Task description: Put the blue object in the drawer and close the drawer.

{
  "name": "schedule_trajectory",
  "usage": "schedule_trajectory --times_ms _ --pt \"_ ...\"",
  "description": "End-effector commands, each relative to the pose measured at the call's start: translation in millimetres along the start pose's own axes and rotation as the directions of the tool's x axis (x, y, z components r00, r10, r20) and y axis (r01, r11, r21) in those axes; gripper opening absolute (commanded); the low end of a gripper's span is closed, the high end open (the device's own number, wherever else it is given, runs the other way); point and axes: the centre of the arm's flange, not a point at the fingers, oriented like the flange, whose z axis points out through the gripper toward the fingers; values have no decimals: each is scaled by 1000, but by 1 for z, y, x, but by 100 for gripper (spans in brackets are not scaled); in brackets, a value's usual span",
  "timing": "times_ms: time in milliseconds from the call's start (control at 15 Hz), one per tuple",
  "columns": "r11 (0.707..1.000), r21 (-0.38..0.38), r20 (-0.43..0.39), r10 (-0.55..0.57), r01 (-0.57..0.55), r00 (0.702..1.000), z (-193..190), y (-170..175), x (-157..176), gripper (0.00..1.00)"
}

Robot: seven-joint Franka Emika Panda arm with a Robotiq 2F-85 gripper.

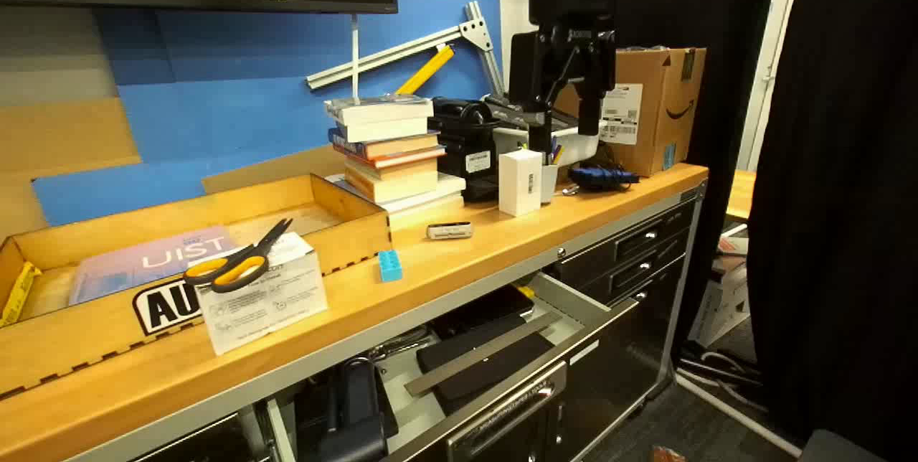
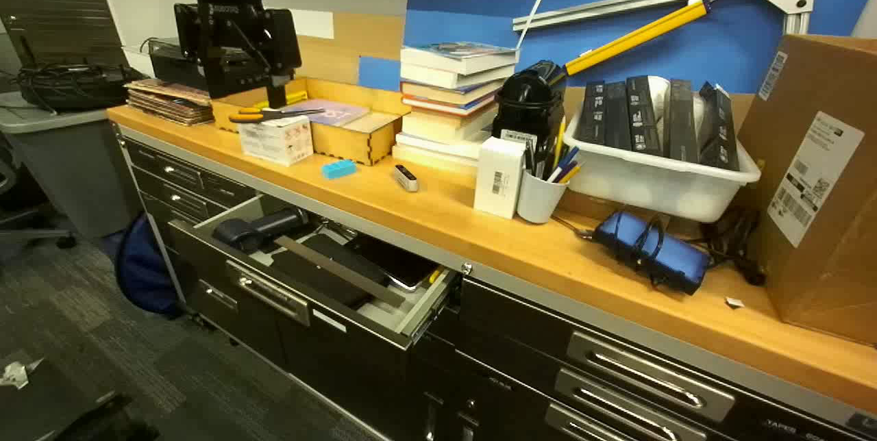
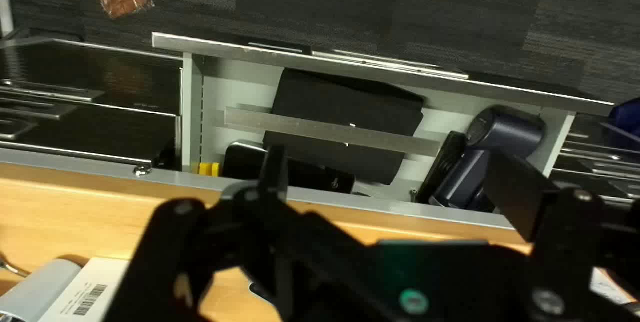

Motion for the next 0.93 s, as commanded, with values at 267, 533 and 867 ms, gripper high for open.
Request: schedule_trajectory --times_ms 267,533,867 --pt "999 -13 -13 43 -43 999 -7 -3 11 100" --pt "972 -46 29 232 -231 972 4 -22 90 100" --pt "952 -55 17 303 -301 953 50 -49 183 100"
